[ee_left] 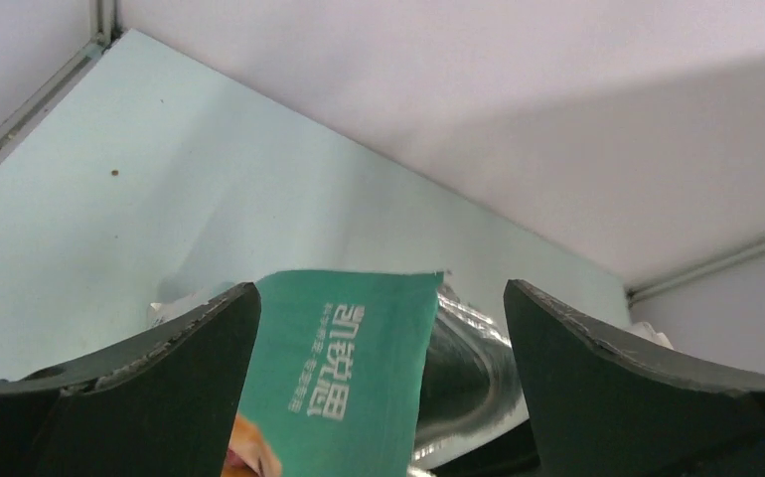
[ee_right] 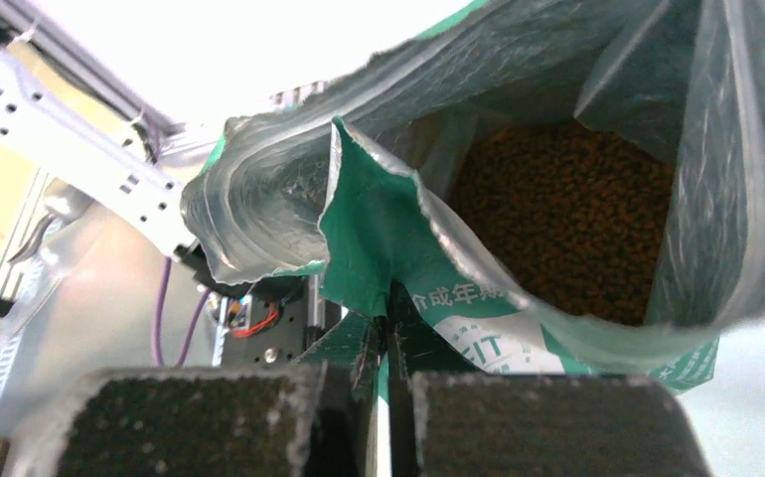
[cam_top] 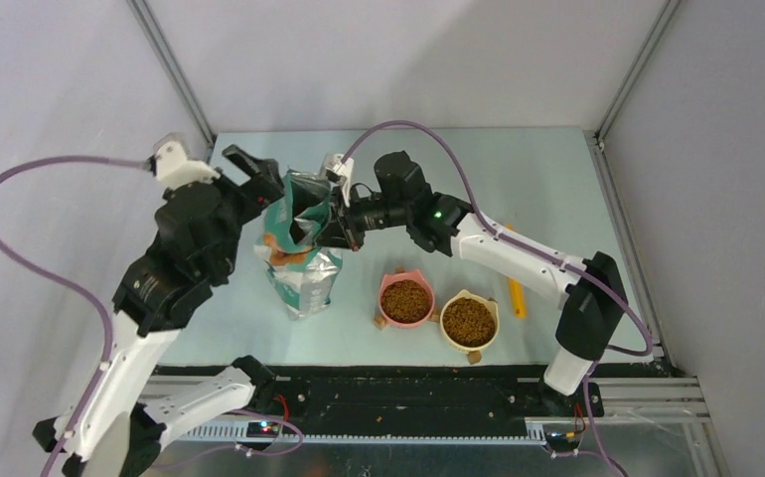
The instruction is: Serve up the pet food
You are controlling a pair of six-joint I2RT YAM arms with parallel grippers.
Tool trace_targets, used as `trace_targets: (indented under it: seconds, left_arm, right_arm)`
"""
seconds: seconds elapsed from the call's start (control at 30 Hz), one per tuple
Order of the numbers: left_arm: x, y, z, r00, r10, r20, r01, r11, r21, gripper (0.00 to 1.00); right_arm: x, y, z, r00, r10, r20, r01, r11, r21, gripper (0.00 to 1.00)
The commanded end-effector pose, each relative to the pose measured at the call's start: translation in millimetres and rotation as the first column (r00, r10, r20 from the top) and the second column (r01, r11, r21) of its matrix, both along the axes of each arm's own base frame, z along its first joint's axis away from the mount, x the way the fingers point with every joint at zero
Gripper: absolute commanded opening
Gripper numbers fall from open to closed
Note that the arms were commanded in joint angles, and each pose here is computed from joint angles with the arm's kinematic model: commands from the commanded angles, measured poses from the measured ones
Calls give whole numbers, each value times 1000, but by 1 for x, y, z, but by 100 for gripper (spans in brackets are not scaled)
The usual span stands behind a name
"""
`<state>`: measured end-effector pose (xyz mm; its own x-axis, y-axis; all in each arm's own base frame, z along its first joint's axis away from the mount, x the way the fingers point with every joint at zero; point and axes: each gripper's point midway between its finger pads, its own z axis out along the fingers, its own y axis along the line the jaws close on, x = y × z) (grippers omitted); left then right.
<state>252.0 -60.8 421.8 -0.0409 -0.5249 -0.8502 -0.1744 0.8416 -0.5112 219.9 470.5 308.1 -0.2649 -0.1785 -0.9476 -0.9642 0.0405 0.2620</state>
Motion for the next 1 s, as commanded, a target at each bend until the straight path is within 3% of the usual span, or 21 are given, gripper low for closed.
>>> trace_targets:
  seconds: [0.0, 0.23, 0.53, 0.6, 0.83, 0.97]
  left_arm:
    - [20, -27, -5, 985, -150, -85, 161, 976, 148, 99]
    - [31, -44, -19, 950, -262, -169, 290, 940, 179, 99]
    - [34, -61, -37, 914, -354, -198, 391, 900, 195, 88]
    - [36, -63, -43, 907, -357, -223, 399, 897, 188, 80]
    - [47, -64, -60, 904, -324, -280, 382, 904, 190, 63]
    - [60, -57, -63, 919, -253, -301, 324, 921, 215, 40]
  right_arm:
    - [-69, -26, 42, 971, 239, -21, -238, 970, 44, 0]
    - [-69, -37, 43, 971, 236, -39, -234, 971, 54, 0]
    - [-68, -40, 41, 974, 221, -43, -220, 975, 39, 0]
    - [-68, -40, 41, 975, 220, -43, -218, 975, 38, 0]
    - [-67, -40, 41, 975, 216, -45, -215, 976, 35, 0]
    - [-71, -43, 42, 973, 227, -44, -226, 974, 35, 0]
